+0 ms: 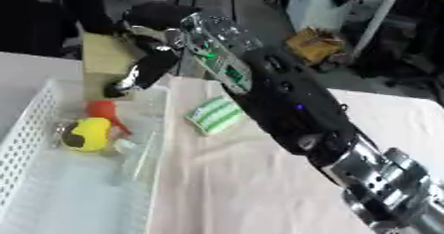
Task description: Pick up objects on the table and place them in the box.
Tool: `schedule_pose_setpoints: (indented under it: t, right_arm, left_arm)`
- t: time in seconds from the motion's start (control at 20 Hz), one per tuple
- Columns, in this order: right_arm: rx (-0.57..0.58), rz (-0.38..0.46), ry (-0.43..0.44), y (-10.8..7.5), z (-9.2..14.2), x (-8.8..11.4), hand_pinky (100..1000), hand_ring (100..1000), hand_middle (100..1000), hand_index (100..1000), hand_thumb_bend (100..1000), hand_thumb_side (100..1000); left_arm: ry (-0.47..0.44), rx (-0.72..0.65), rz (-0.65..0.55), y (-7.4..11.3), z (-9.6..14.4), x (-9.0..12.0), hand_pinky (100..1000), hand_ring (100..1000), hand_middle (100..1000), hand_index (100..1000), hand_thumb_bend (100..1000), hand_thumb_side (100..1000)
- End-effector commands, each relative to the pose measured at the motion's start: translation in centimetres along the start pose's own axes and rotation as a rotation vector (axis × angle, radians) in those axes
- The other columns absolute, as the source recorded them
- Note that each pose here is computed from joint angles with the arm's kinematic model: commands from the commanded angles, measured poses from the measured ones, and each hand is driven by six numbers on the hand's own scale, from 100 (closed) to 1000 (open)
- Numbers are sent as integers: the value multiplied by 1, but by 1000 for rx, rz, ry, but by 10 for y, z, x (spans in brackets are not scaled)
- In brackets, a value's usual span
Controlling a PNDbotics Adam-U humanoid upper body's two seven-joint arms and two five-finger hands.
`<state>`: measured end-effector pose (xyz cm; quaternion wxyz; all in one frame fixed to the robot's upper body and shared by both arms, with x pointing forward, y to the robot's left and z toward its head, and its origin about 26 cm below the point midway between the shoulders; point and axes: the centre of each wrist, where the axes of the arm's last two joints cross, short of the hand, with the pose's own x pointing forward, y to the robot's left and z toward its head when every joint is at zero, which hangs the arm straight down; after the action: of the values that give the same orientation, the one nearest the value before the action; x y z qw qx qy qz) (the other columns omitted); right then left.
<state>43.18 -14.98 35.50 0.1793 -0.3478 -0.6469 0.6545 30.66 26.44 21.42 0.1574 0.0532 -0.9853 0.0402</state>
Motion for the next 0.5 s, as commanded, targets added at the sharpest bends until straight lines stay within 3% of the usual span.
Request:
schedule_pose_setpoints:
  t: [0.05, 0.5]
  right_arm:
    - [-31, -10, 18, -9, 1, -5, 836, 561, 259, 421, 274, 704]
    - [-80, -31, 58, 16, -18, -1, 830, 545, 250, 404, 279, 713]
  left_arm:
    - [-34, -15, 10, -1, -9, 5, 959, 933, 1000, 920, 100, 1000]
    - [-49, -4, 40, -8, -11, 5, 960, 933, 1000, 920, 100, 1000]
